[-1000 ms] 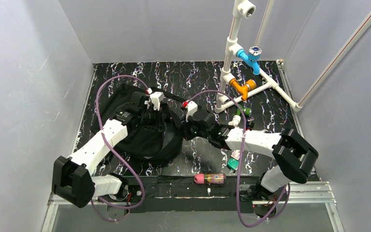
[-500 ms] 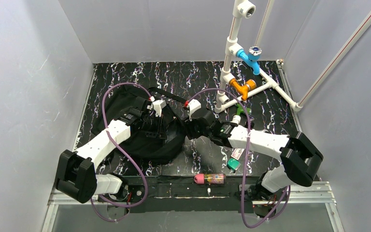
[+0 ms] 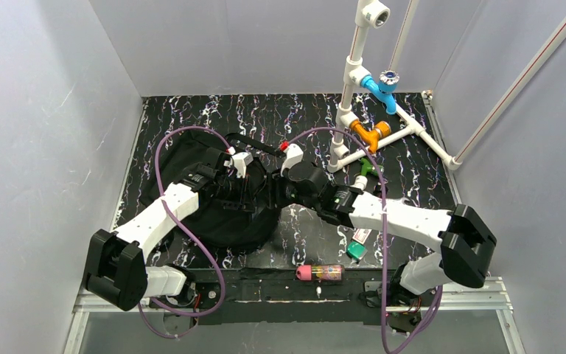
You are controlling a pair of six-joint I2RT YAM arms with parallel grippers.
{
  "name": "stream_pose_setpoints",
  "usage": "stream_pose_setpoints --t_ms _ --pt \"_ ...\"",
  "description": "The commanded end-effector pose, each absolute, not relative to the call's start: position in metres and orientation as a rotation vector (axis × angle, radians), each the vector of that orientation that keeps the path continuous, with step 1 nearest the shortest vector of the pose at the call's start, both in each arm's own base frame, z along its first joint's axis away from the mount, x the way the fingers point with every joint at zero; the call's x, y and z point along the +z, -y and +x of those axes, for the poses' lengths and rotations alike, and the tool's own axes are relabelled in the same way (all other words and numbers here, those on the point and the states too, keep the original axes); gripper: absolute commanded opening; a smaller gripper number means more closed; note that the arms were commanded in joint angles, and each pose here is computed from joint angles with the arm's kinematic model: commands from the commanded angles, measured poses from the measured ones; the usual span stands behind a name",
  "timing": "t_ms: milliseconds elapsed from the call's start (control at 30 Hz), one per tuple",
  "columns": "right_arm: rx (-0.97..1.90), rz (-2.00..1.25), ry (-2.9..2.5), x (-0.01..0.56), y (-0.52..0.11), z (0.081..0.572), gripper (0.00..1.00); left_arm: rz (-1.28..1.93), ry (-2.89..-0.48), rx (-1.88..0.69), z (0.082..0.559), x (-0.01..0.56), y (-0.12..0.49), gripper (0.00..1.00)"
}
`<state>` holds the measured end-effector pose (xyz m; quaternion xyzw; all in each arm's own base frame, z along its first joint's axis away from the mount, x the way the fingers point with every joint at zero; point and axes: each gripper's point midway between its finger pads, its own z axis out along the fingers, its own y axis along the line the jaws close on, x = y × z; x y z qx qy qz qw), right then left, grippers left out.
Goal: Pack the student bag
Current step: Zip the student bag at the center of the board.
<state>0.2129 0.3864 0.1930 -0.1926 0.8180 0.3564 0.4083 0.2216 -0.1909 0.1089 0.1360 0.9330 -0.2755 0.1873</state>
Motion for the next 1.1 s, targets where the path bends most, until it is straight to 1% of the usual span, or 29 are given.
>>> stream_pose_setpoints --t_ms 0,33,67,267,333,400,467,667,833,933,1000,1067 --pt "0.975 -0.304 -2.053 0.2 -0.405 0.228 0.39 0.387 -2.598 -0.783 0.22 0.12 0.189 0.0" --pt "0.949 -0.282 -2.068 0.196 -0.403 0.232 0.35 0.388 -2.595 -0.784 0.22 0.121 0.189 0.0" --pt "0.915 -0.268 -2.079 0.19 -0.4 0.235 0.35 0.388 -2.593 -0.786 0.22 0.122 0.189 0.0" --pt "0.83 -0.289 -2.105 0.168 -0.397 0.242 0.36 0.391 -2.58 -0.774 0.22 0.125 0.187 0.0" --pt "0.793 -0.298 -2.106 0.161 -0.397 0.247 0.39 0.393 -2.582 -0.779 0.219 0.125 0.188 0.0" --pt "0.761 -0.296 -2.116 0.154 -0.397 0.251 0.45 0.393 -2.585 -0.785 0.219 0.124 0.189 0.0" --pt "0.761 -0.293 -2.12 0.149 -0.399 0.255 0.47 0.393 -2.587 -0.794 0.219 0.125 0.19 0.0" --pt "0.744 -0.272 -2.096 0.146 -0.406 0.27 0.58 0.397 -2.582 -0.804 0.218 0.126 0.191 0.0" --pt "0.713 -0.26 -2.059 0.145 -0.412 0.285 0.62 0.395 -2.587 -0.819 0.216 0.126 0.192 0.0" --pt "0.657 -0.239 -2.037 0.142 -0.413 0.298 0.62 0.393 -2.59 -0.821 0.215 0.124 0.192 0.0" --pt "0.6 -0.207 -2.025 0.139 -0.408 0.306 0.6 0.392 -2.595 -0.824 0.214 0.123 0.192 0.0" --pt "0.558 -0.17 -2.011 0.136 -0.403 0.313 0.56 0.39 -2.595 -0.824 0.214 0.123 0.192 0.0"
